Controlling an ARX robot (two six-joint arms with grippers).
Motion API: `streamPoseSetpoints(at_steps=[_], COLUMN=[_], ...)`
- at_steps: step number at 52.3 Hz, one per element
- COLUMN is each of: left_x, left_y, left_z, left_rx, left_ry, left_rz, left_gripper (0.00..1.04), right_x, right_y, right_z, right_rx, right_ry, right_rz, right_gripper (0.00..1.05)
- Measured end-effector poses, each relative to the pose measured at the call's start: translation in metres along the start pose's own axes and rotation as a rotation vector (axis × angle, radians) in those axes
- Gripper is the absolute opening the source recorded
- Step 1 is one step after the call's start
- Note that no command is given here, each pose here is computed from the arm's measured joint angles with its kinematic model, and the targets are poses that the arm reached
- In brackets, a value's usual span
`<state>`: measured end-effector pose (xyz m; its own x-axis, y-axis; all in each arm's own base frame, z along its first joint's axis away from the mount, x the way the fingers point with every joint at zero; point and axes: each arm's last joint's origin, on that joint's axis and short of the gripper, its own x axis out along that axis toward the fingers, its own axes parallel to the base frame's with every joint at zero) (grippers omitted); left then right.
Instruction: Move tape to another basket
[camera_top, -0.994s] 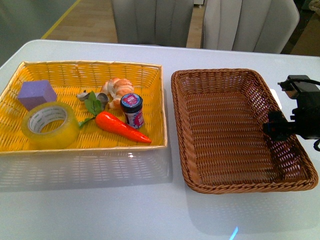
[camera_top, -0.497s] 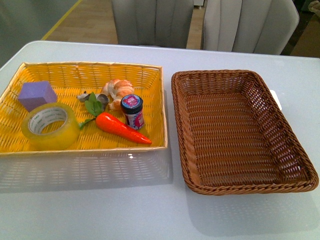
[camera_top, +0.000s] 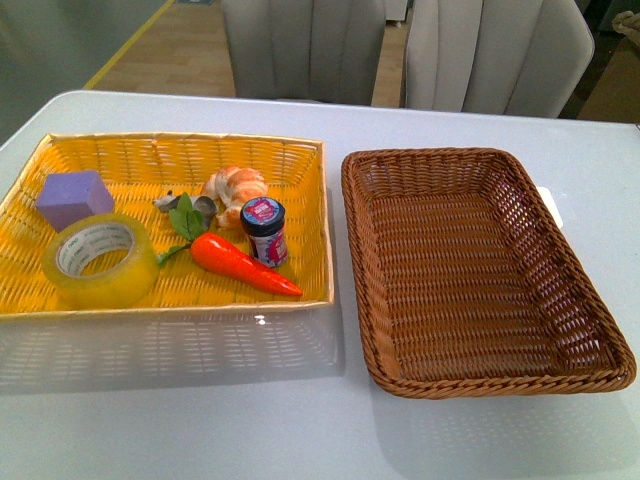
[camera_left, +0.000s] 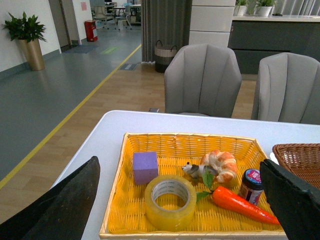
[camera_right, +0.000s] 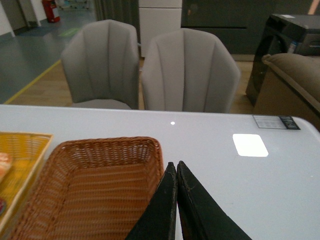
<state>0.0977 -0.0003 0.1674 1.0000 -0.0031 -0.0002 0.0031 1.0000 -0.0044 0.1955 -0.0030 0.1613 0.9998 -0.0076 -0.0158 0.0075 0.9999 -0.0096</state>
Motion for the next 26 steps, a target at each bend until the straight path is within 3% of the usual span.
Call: streamPoseSetpoints(at_steps=[26], left_x=[0.0], left_y=[0.0], left_z=[0.0], left_rx=[0.0], left_ry=[0.0], left_rz=[0.0], left_gripper=[0.96], right_x=[-0.049], right_y=[0.002], right_z=[0.003], right_rx=[0.0], right_ry=[-0.009], right_rz=[0.004], right_gripper=[0.02])
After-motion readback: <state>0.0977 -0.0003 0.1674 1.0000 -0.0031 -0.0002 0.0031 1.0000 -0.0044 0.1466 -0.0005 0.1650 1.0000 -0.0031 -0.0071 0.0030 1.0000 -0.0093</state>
